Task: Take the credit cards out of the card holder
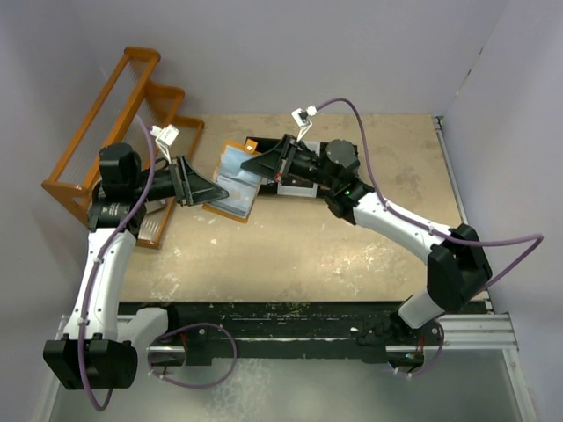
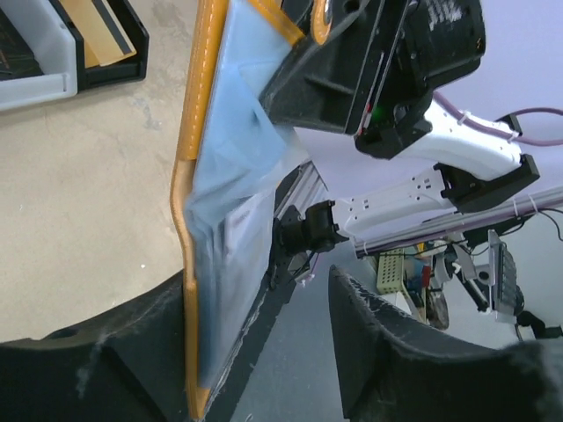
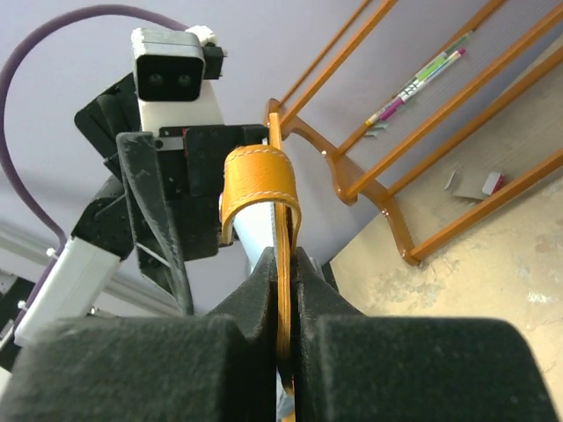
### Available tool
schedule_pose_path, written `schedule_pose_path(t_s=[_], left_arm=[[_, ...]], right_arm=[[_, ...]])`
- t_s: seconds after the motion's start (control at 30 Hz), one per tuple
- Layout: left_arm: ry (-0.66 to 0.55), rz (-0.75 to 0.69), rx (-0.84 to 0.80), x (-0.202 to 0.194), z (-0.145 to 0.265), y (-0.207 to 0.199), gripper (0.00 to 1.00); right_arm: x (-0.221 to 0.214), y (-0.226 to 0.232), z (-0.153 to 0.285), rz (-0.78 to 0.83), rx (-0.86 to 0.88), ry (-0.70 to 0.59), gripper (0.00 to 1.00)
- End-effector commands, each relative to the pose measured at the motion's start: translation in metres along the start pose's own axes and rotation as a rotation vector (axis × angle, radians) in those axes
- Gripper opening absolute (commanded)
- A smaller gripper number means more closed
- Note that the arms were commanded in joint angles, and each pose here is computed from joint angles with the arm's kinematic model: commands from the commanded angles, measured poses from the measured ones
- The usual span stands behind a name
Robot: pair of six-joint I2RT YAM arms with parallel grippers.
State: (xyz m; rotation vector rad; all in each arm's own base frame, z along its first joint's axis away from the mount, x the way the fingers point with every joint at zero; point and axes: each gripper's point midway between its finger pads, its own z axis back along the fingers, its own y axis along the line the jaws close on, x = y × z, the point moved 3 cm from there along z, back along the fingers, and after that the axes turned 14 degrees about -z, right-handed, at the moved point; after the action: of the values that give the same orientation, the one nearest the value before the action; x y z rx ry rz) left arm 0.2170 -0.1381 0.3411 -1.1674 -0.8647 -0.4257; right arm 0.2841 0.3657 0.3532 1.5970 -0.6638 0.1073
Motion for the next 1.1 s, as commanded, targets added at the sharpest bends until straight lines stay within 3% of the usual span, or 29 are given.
schedule_pose_path(t_s=[0.0,0.13,0.33,0.5,0.8,1.07], left_arm=[[-0.119,-0.117,-0.051,0.016,0.003,-0.022,0.7],[-0.213,-0.097,-0.099,0.021,0.001,-0.023,0.8],[-0.252,-0.052,-0.114,0.027,-0.001,-0.021,0.8],[-0.286,-0.076,-0.132,0.039,0.005,-0.04,0.74],[-0.273,-0.04,-0.103,0.026,0.008,-0.042,0.49],[-0.271,0.007,-0.072,0.029,0.009,-0.03,0.12]], right_arm=[[0.026,0.054,0.021,-0.016,0.144,-0.271,0.0],[0.025,0.07,0.032,-0.083,0.205,-0.434,0.0],[0.023,0.085,0.029,-0.147,0.224,-0.538,0.0],[0.019,0.089,0.028,-0.165,0.195,-0.636,0.0],[0.015,0.092,0.036,-0.162,0.174,-0.754,0.0],[0.001,0.076,0.038,-0.164,0.131,-0.722,0.01]])
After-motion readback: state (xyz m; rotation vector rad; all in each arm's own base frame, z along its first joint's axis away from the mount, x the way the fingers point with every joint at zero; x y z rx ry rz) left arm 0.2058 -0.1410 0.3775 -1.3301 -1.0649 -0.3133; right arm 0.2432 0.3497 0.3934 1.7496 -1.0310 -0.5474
